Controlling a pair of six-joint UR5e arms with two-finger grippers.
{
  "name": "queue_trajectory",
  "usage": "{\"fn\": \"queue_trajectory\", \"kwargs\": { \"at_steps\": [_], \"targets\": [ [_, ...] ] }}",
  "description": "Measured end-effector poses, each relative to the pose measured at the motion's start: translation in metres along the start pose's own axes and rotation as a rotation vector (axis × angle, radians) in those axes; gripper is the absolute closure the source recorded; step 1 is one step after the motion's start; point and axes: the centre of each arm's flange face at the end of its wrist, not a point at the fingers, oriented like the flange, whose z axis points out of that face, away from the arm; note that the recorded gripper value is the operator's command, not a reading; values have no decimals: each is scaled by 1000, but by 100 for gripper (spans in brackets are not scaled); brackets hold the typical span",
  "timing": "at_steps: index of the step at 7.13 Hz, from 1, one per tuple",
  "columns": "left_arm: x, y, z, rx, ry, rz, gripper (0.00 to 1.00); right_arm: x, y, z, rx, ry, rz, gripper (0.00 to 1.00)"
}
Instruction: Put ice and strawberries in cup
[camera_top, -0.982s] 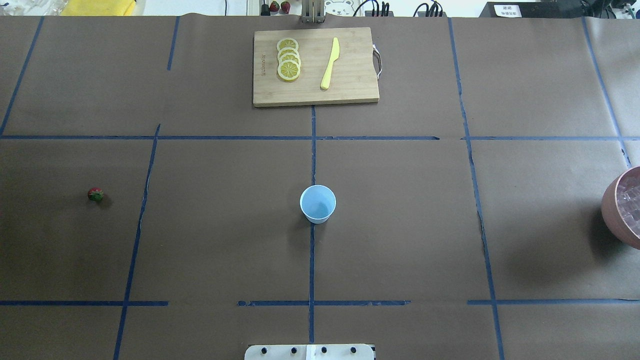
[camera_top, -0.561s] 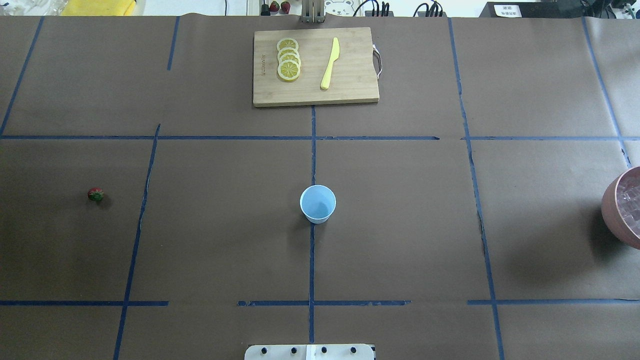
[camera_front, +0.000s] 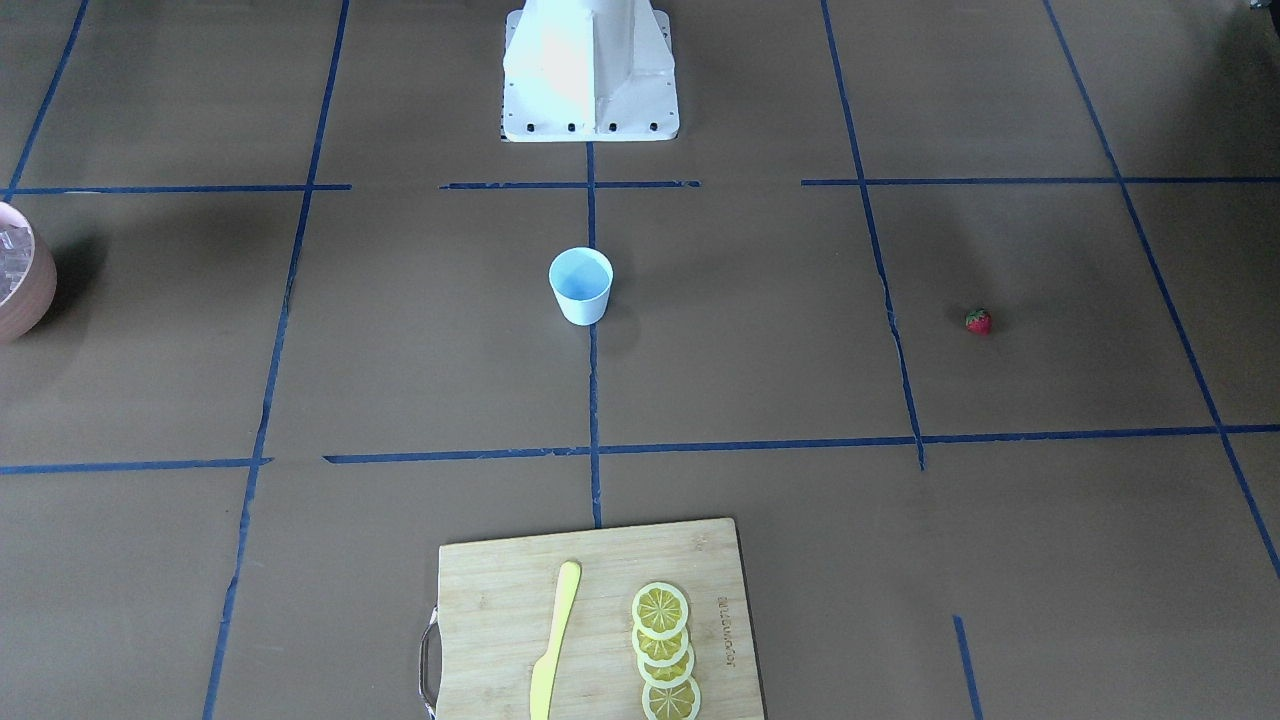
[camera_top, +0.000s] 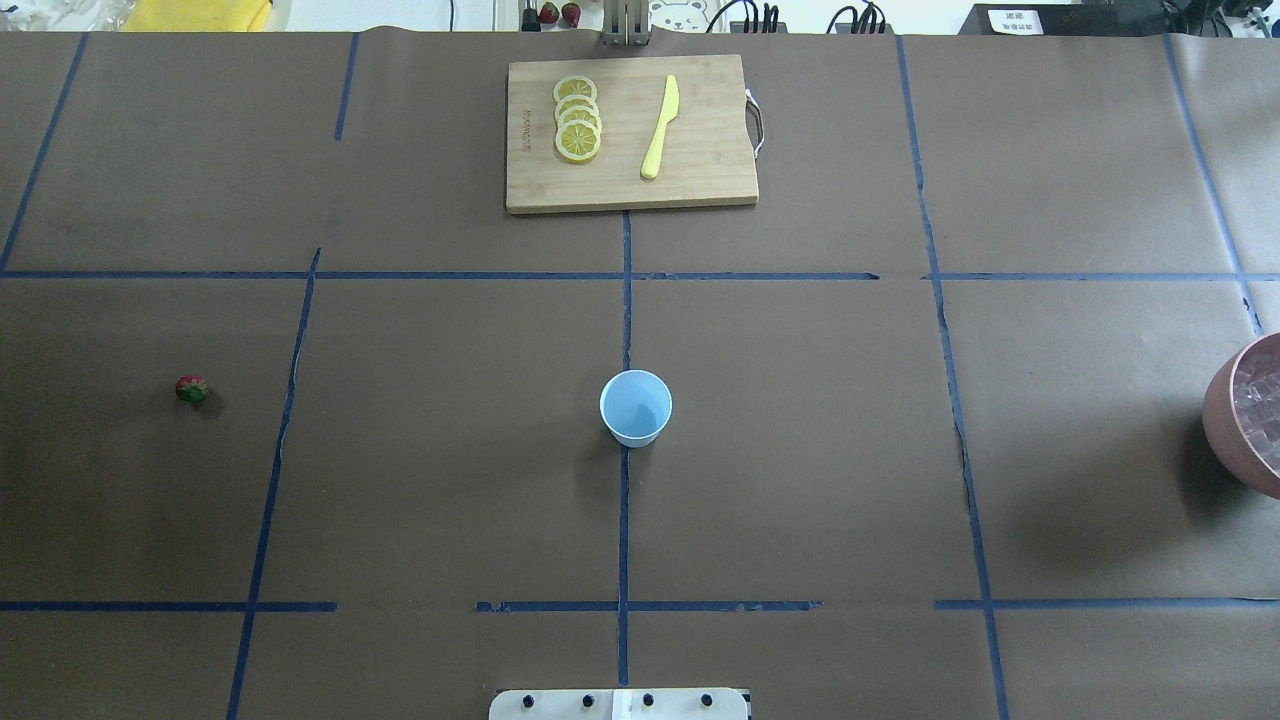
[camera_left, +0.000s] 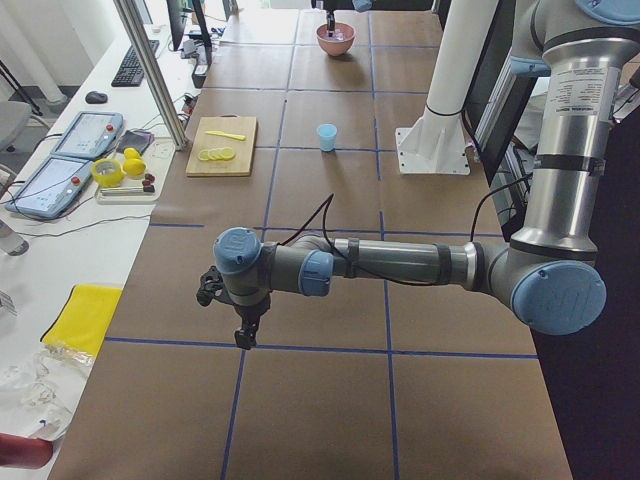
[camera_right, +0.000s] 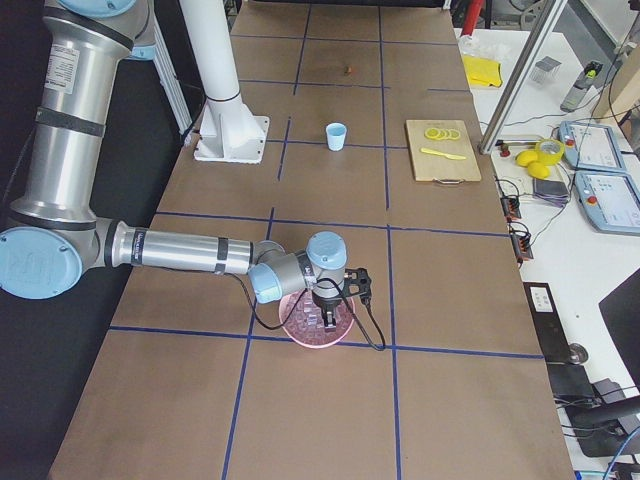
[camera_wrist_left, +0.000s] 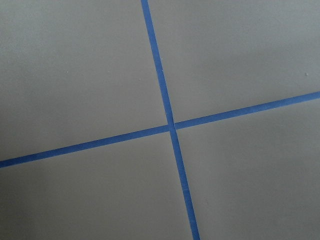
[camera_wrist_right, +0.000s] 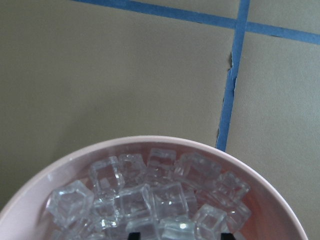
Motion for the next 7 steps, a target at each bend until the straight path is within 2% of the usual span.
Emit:
{"fn": "queue_trajectory", "kwargs": {
  "at_steps": [1, 3, 6, 7],
  "targets": [
    [0, -1, 0, 1, 0, 1, 0, -1, 0, 0, -1, -1, -1, 81],
    [1, -2, -1, 3, 1, -4, 0, -1, 1, 0, -3, -6, -17, 98],
    [13, -1, -5, 17, 96, -30, 0, 10, -1, -19, 33, -38, -32, 100],
    [15, -1, -6, 19, 105, -31, 0, 11, -3, -30, 53, -56, -25, 100]
  ]
}}
